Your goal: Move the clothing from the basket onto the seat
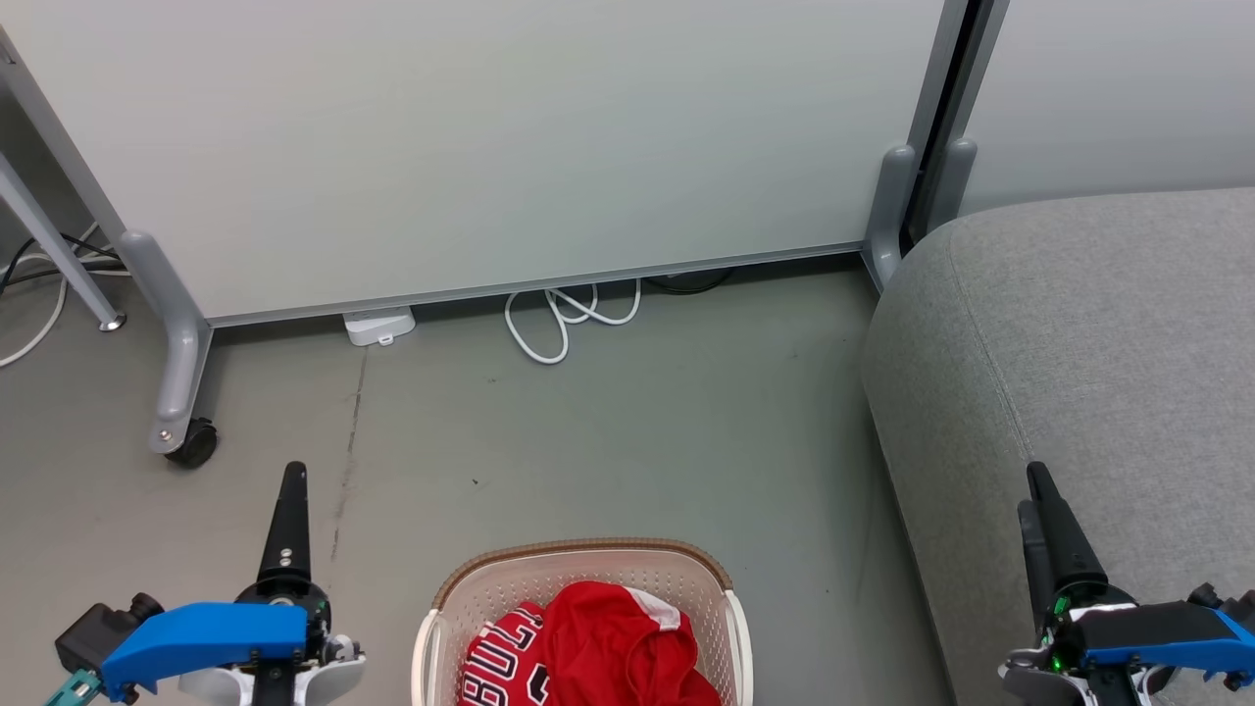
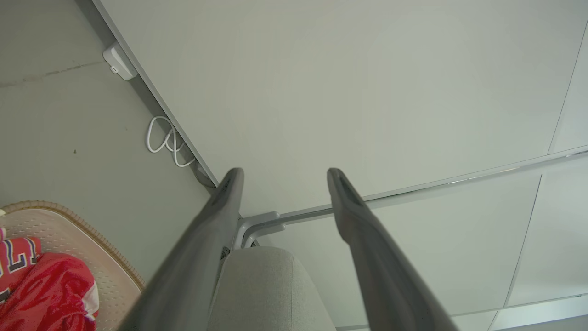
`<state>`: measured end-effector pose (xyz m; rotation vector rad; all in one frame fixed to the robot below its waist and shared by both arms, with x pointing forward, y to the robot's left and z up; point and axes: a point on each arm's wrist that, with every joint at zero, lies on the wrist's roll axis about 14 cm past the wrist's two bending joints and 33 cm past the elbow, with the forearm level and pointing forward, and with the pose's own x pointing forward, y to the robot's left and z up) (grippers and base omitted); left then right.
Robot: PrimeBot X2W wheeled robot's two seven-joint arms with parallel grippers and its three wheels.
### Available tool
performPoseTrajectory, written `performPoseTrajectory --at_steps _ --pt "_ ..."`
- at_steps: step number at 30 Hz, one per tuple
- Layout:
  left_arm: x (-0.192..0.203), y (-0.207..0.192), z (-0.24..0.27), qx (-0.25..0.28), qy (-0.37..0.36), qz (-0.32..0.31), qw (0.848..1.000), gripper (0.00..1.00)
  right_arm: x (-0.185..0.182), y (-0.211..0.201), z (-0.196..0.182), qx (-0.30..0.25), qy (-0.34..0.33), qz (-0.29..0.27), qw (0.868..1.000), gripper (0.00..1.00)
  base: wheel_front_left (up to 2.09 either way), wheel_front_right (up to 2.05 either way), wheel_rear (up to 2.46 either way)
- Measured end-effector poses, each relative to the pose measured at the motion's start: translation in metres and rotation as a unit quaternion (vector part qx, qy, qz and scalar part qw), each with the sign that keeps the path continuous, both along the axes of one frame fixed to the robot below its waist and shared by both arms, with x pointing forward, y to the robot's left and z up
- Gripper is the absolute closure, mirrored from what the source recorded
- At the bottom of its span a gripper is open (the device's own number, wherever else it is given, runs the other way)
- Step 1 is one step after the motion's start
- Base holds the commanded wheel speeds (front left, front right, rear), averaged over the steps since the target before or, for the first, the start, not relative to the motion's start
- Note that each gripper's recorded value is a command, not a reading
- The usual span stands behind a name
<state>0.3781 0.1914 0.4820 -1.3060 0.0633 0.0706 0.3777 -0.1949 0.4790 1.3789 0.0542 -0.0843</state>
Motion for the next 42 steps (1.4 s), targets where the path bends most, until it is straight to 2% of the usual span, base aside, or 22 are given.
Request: performPoseTrajectory --at_steps 7,14,28,42 --pt "0.002 -0.008 0.002 0.077 0.005 -0.013 0.997 0.0 0.004 0.01 0.006 -0.07 -0.009 0.018 0.997 0.0 0.0 0.0 0.0" --pt "0.005 -0.016 0.004 0.159 0.007 -0.025 0.987 0.0 0.007 0.017 0.011 -0.14 -0.018 0.03 0.99 0.0 0.0 0.0 0.0" --pt "0.009 -0.027 0.005 0.287 0.005 -0.038 0.957 0.0 0.013 0.029 0.019 -0.273 -0.039 0.049 0.96 0.0 0.0 0.0 0.0" --pt "0.014 -0.035 0.009 0.384 -0.008 -0.046 0.922 0.0 0.018 0.037 0.022 -0.359 -0.055 0.06 0.93 0.0 0.0 0.0 0.0"
